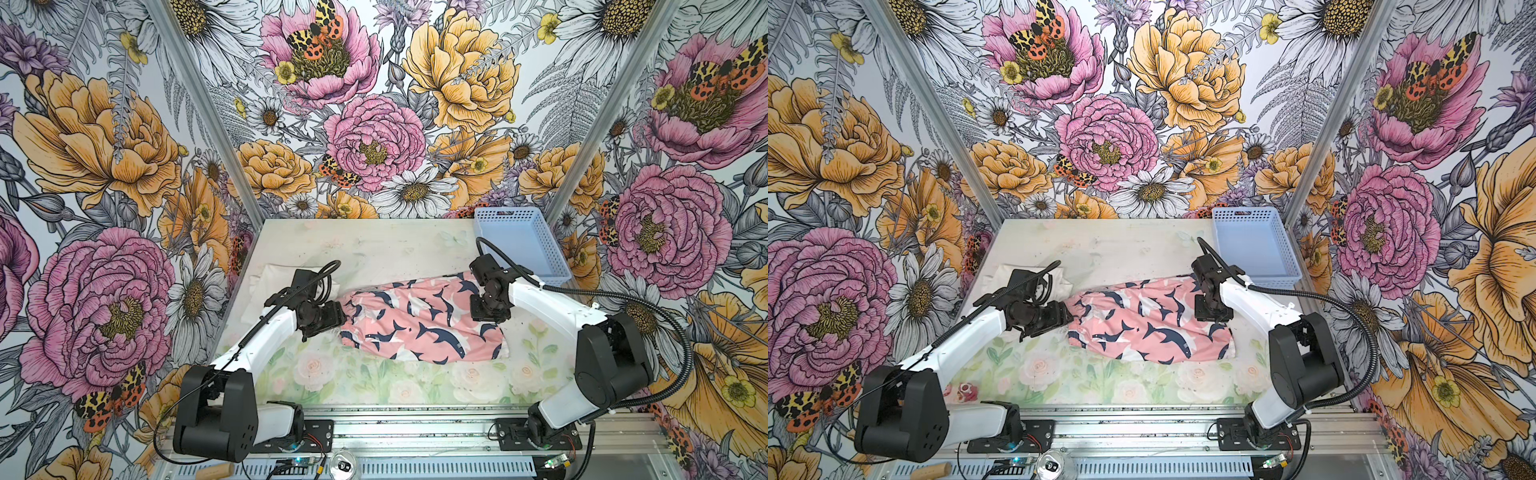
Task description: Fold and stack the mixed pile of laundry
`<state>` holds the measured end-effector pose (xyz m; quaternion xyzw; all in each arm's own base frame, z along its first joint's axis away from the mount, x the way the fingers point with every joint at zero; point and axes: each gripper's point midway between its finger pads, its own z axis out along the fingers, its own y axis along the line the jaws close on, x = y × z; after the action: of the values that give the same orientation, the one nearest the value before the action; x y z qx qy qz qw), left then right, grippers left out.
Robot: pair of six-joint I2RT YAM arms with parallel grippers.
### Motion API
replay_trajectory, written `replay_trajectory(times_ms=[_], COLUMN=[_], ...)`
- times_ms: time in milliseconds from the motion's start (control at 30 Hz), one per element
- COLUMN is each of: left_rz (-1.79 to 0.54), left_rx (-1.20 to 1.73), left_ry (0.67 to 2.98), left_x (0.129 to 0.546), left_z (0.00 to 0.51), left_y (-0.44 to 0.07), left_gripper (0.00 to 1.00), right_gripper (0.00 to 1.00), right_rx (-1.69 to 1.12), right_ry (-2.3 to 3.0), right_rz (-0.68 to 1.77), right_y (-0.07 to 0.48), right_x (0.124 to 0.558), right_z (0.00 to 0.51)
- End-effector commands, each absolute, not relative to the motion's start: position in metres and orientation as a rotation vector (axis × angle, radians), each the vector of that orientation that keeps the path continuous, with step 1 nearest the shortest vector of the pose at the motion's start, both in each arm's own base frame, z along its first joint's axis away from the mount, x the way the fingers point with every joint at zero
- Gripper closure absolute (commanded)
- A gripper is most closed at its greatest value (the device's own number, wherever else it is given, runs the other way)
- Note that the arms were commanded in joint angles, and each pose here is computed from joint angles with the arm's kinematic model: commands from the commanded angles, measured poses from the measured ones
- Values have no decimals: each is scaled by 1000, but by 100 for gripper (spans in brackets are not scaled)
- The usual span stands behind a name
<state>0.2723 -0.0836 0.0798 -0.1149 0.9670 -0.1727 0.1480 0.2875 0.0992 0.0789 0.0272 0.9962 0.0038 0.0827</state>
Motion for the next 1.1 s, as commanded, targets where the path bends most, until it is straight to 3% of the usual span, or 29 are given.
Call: replay_trajectory(times_ms=[0, 733, 1067], left_rz=[-522, -329, -238], left_rx=[-355, -267, -261], left_ry=[2707, 2801, 2982], left_x=[285, 339, 317], left_z=[82, 36, -1], left_y=[-86, -102, -104], left_gripper=[31, 34, 53], right_gripper=[56, 56, 55], right_rx=[56, 18, 10], right_ry=[2930, 2939, 2940], right_rz=[50, 51, 68], right_y=[107, 112, 115], right_x=[294, 299, 302], right_z=[95, 92, 93])
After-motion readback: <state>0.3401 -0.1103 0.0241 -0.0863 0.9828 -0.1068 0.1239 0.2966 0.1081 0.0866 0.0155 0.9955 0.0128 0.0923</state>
